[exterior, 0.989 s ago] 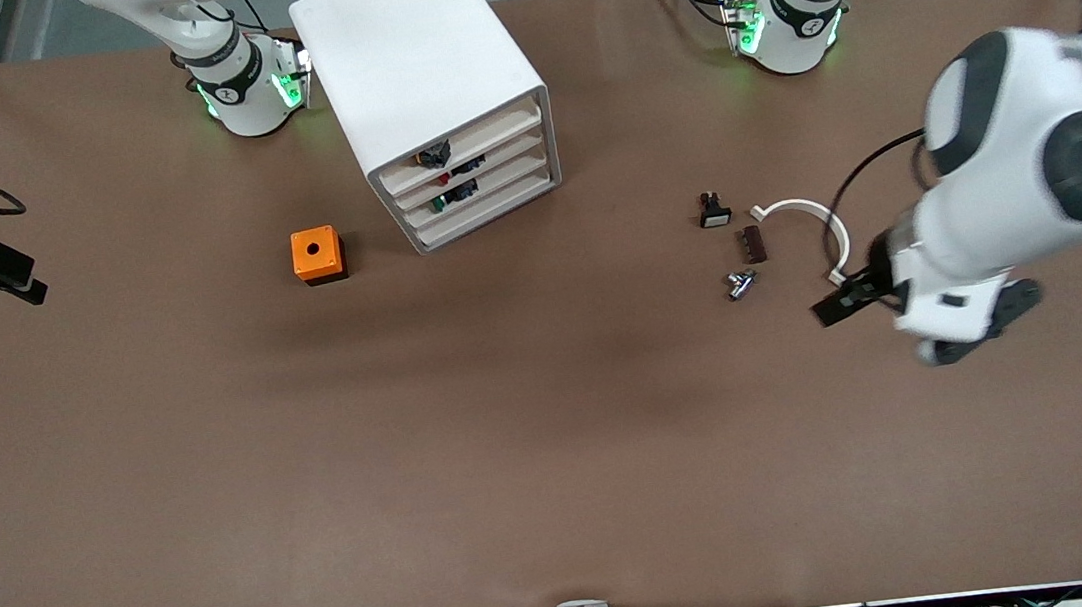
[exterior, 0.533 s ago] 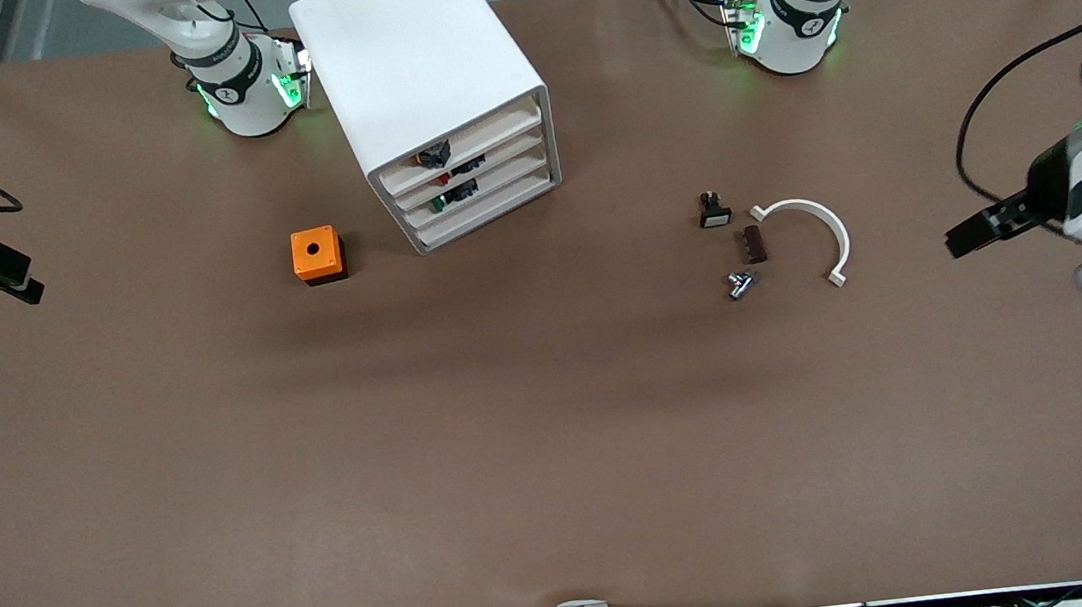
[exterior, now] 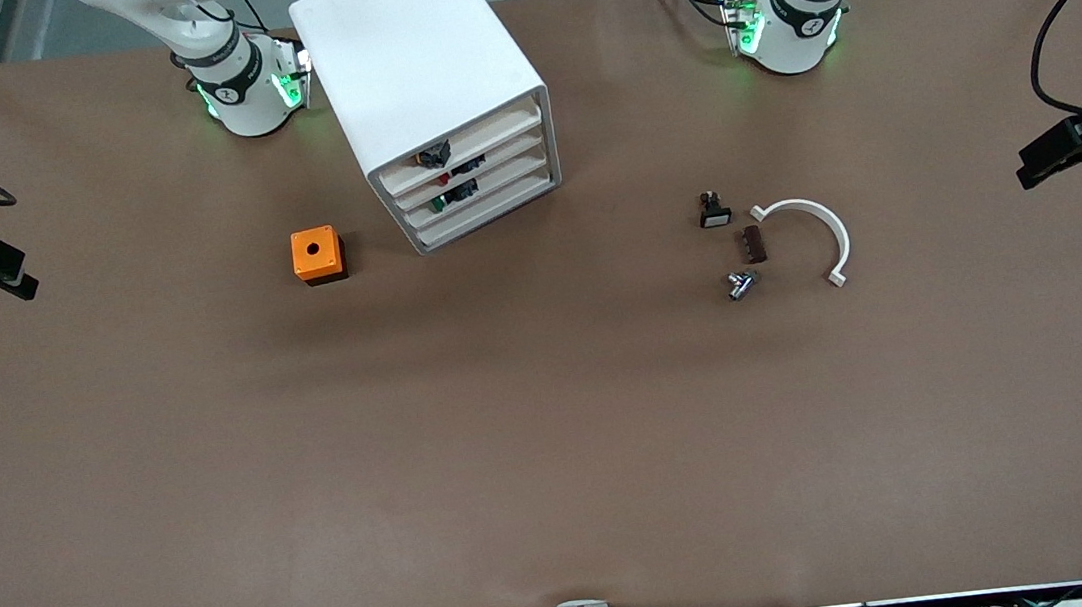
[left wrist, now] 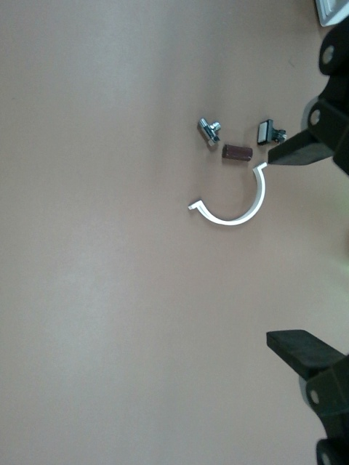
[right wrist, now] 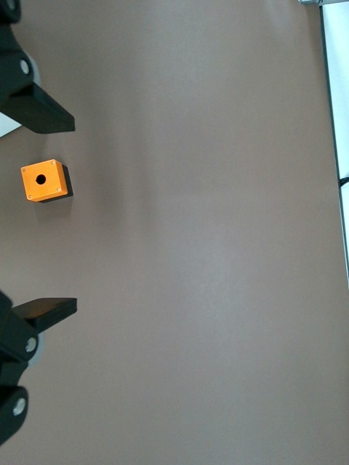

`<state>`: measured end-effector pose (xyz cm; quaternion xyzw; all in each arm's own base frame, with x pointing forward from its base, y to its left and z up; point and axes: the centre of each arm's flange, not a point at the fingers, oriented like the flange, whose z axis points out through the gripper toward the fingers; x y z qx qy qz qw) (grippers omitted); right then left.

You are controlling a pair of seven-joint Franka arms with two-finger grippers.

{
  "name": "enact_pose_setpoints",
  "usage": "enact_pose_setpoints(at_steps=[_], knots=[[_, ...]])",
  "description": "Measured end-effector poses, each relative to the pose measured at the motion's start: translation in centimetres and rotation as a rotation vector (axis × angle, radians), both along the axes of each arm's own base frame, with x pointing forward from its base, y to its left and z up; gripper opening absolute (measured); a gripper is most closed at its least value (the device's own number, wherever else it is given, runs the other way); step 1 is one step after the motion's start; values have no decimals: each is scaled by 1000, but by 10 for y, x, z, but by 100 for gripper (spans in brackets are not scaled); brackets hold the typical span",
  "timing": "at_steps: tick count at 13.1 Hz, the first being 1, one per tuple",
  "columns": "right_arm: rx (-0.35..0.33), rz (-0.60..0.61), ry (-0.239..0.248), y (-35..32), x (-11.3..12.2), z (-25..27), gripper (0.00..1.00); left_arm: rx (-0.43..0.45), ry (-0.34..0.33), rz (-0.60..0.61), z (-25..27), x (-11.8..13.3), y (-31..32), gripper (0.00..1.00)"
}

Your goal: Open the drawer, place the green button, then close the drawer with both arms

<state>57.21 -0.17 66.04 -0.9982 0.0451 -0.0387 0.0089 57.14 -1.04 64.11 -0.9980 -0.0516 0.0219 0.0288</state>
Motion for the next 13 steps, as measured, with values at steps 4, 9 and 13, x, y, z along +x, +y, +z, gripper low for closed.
enact_pose_setpoints(at_steps=[4,9,13], knots=[[0,0,3,0,0,0,100,-25,8,-21,2,-32,6,100],[0,0,4,0,0,0,100,-29,7,-41,3,-52,-4,100],[0,0,4,0,0,0,100,-29,-2,-57,2,-51,-12,100]])
